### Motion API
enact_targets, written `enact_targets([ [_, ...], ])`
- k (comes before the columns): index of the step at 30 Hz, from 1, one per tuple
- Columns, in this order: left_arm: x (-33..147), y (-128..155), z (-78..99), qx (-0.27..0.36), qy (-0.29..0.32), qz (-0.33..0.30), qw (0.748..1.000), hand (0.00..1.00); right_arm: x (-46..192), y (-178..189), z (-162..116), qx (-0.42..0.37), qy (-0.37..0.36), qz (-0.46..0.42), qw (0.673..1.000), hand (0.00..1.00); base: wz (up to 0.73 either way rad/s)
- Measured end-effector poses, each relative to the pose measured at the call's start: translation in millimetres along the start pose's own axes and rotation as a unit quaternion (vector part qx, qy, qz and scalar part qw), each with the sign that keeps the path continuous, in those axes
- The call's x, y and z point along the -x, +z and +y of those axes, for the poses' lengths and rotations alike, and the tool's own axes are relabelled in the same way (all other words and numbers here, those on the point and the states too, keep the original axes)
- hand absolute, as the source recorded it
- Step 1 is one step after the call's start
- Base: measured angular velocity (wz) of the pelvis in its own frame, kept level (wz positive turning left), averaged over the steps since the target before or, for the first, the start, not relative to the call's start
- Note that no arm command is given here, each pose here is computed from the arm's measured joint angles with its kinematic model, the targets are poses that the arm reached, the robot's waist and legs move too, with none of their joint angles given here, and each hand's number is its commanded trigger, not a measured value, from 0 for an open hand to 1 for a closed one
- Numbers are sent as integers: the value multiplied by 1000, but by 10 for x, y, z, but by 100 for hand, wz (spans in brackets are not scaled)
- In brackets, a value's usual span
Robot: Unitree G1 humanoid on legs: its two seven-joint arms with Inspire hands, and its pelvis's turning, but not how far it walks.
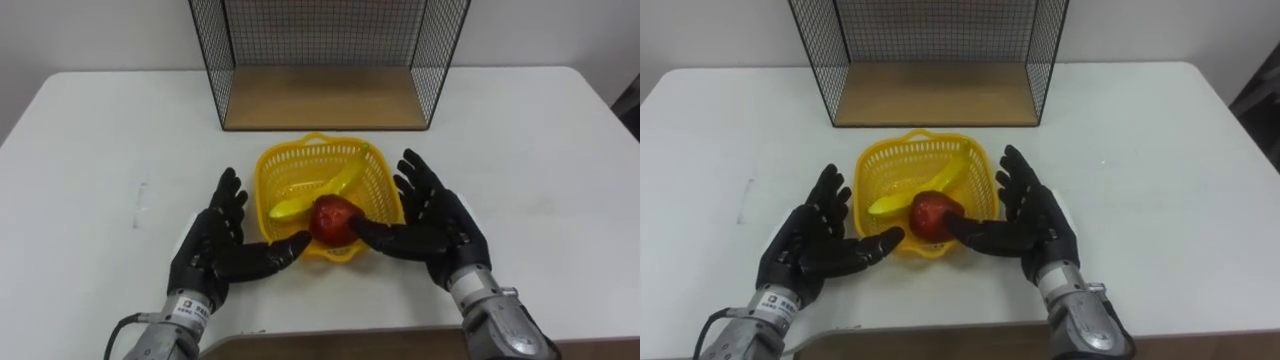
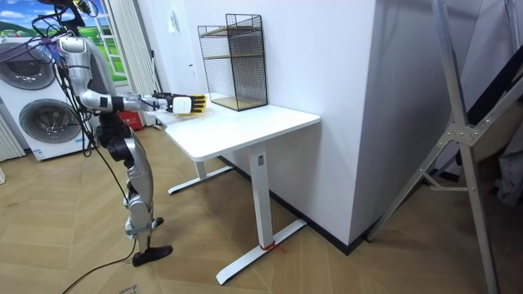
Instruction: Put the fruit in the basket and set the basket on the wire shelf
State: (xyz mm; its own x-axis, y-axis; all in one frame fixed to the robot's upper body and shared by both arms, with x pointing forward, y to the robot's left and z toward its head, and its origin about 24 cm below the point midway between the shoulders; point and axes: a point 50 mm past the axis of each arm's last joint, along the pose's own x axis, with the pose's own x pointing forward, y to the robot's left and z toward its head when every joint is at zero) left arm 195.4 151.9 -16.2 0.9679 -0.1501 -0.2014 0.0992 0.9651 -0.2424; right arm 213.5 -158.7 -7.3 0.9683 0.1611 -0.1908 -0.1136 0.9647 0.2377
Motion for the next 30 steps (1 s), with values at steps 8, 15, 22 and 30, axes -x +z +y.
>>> enact_targets([
  [8,-32,-8,-4,-2,-2,2,1000,0,-58,-94,34,2,17,22,1000,0,0],
  [15,-45,-12,-11,-2,-4,3,1000,0,-72,-105,74,2,24,24,999,0,0],
  [22,-53,-10,-29,-3,-9,3,1000,0,-72,-112,92,2,28,26,999,0,0],
  [30,-83,-5,-88,-3,-21,4,1000,0,-73,-118,118,3,40,27,999,0,0],
])
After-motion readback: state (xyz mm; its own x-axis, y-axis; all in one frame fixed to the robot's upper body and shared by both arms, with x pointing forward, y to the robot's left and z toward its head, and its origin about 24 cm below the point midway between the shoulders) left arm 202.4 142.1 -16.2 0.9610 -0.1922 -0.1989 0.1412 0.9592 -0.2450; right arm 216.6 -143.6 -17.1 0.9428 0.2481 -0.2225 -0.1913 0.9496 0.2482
